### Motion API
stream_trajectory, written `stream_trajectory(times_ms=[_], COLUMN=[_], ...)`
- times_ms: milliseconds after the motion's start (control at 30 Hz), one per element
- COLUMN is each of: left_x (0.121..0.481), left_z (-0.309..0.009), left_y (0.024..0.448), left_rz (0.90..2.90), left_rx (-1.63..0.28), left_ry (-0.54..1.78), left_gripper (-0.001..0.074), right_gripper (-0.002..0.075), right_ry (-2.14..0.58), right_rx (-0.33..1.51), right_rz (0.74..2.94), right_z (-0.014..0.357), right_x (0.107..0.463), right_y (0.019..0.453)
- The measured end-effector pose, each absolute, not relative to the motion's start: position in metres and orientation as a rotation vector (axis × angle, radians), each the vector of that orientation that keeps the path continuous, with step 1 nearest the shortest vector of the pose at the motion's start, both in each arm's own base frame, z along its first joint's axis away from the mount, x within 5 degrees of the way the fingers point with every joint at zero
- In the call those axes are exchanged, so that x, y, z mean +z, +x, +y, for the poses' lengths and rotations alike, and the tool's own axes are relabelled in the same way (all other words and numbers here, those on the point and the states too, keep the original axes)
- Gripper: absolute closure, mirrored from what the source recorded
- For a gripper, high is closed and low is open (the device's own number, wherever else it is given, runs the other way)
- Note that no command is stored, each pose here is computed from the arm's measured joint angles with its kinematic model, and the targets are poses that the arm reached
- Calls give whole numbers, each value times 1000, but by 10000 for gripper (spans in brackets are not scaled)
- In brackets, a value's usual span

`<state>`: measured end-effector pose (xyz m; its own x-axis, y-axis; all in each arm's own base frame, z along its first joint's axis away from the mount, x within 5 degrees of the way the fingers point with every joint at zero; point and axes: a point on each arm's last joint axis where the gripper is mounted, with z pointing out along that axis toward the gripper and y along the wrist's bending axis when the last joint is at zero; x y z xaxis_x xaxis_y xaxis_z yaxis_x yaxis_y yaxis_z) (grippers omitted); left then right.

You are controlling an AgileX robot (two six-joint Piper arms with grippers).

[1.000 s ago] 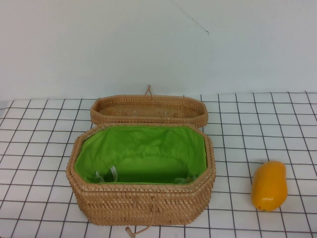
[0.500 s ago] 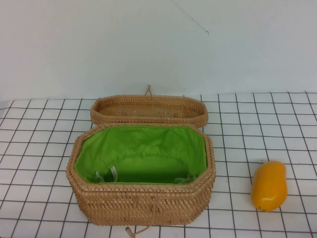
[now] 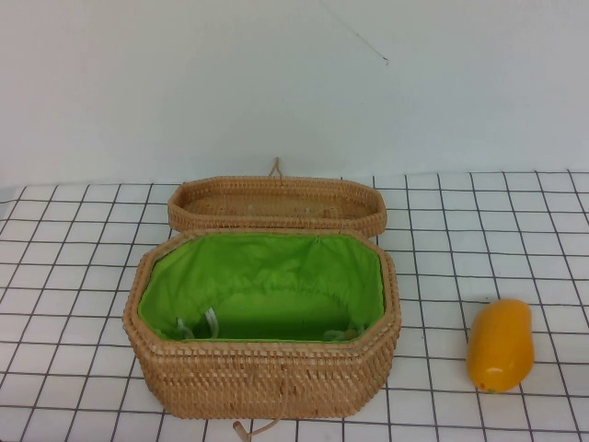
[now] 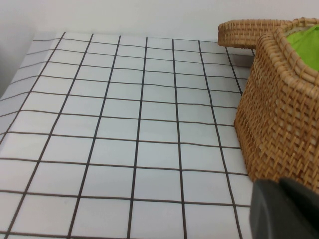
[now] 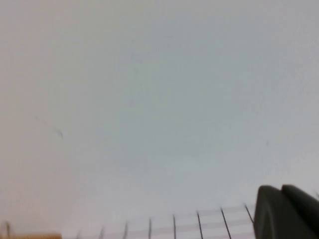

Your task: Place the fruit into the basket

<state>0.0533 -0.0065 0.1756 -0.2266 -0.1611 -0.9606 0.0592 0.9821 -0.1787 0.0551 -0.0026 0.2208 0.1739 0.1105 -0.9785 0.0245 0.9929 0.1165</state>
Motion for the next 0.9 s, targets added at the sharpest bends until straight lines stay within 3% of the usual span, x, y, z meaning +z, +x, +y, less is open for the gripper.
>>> stream_trajectory(times_ms=[233,433,600,700,900], left_x=[176,176,176,176,176], left_z=[-7,-7,-7,-7,-7], left_y=[53,53,53,53,53], left_rz=[1788,1788,1788,1788,1788], left_rx=[-204,-204,-204,-204,-204], left_ry=[-75,-75,-75,-75,-75], left_gripper=[734,734,734,734,734], right_gripper=[728,728,728,728,728], right_ry=[268,370,404,363,269], right_rx=[260,366,490,457,333], right_rz=[993,815,952,1063,1514], right_z=[-8,-15,-8,-4,4], right_x=[253,262,293,324,343], right_y=[43,32,31,30,62])
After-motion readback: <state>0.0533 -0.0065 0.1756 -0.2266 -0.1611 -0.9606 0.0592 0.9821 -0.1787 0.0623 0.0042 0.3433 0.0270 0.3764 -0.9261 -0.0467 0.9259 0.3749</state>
